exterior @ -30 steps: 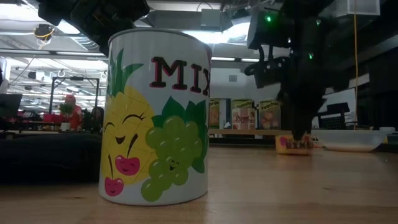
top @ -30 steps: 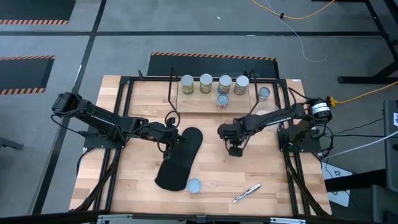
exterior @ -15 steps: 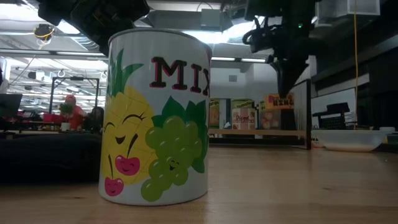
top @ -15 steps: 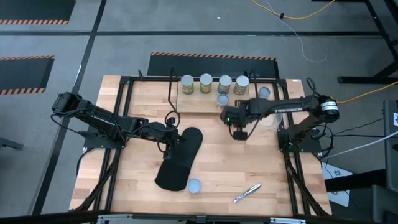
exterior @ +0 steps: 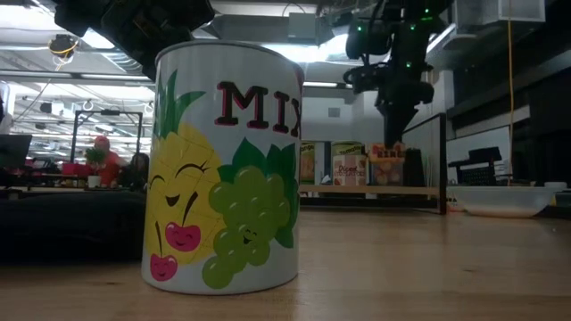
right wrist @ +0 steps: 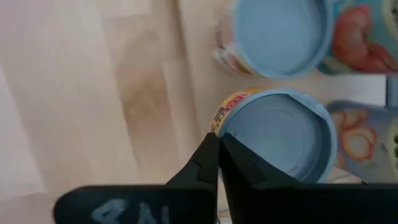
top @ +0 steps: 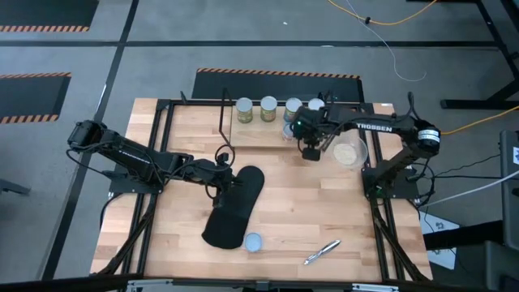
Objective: Pick and place cans onto a shelf
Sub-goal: Put the canned pineapple on the shelf
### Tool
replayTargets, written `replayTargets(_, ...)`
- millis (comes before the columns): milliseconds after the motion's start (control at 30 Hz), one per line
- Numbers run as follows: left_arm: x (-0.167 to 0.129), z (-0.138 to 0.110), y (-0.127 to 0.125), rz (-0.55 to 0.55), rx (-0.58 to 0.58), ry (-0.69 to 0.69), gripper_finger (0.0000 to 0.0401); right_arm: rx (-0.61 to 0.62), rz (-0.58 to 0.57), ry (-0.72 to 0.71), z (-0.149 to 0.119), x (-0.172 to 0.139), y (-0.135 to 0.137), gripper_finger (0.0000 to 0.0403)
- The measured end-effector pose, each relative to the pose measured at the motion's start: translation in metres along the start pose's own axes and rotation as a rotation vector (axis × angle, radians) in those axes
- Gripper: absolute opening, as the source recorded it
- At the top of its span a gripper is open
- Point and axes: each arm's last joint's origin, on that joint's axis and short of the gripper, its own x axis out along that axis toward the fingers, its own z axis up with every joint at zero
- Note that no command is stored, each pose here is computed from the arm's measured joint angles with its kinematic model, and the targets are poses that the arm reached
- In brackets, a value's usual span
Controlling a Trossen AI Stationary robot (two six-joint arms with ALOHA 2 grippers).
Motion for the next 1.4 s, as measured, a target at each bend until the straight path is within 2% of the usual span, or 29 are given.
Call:
replayTargets(600,0.0,0.0,0.0,0.0,0.0,0.0,0.0041,0.059,-0.007,0.025,-0.008,0.006,-0.027,0.0011)
replayTargets(700,0.0,0.0,0.0,0.0,0.0,0.0,0.0041,0.058,0.02,0.004,-0.008,0.013,-0.027,0.0011)
replayTargets(1000,0.0,0.0,0.0,0.0,0.003,0.0,0.0041,0.037,0.041,0.071,-0.027,0.039,-0.017,0.0011)
replayTargets(1400,0.0,0.0,0.0,0.0,0.002,0.0,0.0041,0.05,0.027,0.03,-0.024,0.041,-0.021,0.0018)
